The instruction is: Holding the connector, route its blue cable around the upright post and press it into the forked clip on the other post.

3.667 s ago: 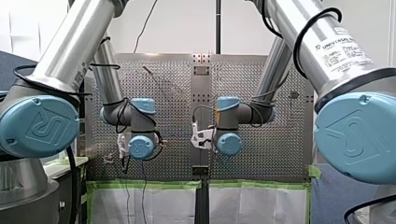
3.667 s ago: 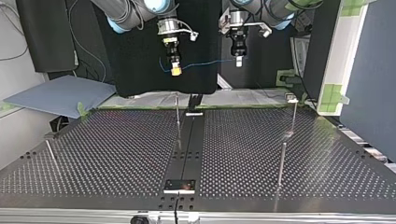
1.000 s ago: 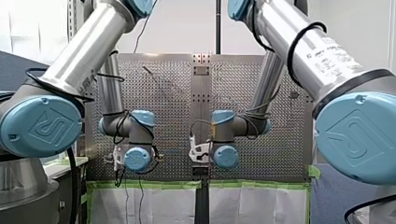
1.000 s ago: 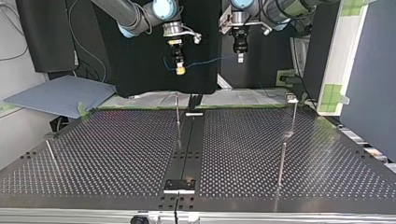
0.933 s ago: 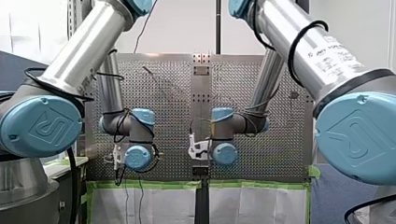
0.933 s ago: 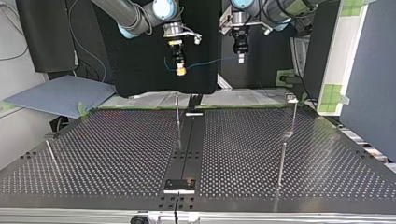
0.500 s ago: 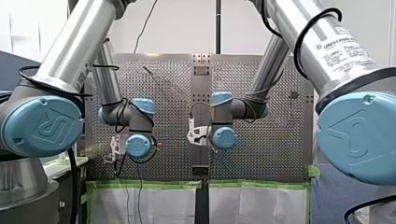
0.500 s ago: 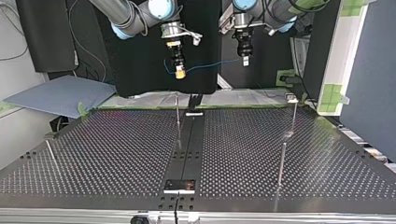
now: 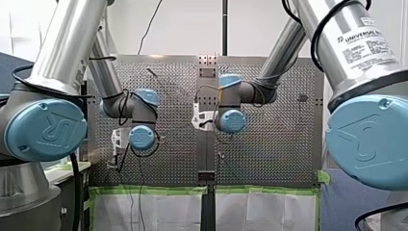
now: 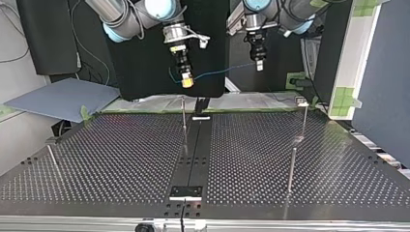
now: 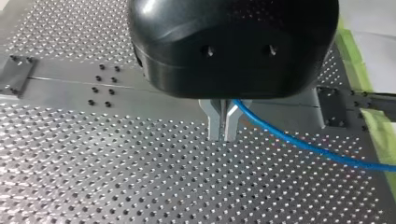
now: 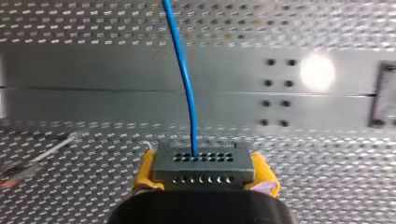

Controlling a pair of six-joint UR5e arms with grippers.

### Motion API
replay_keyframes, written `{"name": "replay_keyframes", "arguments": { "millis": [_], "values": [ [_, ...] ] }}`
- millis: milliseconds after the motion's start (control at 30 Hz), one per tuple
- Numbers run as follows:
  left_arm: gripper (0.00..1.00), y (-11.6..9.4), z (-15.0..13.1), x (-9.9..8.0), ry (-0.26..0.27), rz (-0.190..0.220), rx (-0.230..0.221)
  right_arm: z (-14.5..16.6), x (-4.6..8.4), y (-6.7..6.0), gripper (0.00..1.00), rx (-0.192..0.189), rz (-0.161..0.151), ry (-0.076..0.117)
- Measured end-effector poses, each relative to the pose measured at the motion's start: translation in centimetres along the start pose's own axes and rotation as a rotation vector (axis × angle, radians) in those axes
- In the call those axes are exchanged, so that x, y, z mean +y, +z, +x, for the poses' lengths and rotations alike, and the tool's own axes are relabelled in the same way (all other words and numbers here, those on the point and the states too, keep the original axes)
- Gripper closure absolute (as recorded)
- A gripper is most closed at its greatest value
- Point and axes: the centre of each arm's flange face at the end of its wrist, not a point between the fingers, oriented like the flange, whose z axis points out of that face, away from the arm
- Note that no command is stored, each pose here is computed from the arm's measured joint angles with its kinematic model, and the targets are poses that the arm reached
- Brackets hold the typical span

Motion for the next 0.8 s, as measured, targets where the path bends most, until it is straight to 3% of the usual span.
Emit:
{"name": "replay_keyframes", "arguments": {
  "millis": [267, 433, 800],
  "values": [
    [0.92, 1.8, -3.6, -0.6, -0.039, -0.024, -0.043, 6.0, -0.4, 1.3, 1.00, 0.081, 0.014, 0.013],
    [0.92, 2.8, -6.2, -0.5, -0.066, -0.067, -0.075, 10.3, -0.5, 1.9, 1.00, 0.128, 0.016, 0.019],
    [0.92, 4.2, -11.9, -0.6, -0.139, -0.113, -0.138, 18.6, -0.7, 2.1, 1.00, 0.235, 0.050, 0.030]
  ]
}}
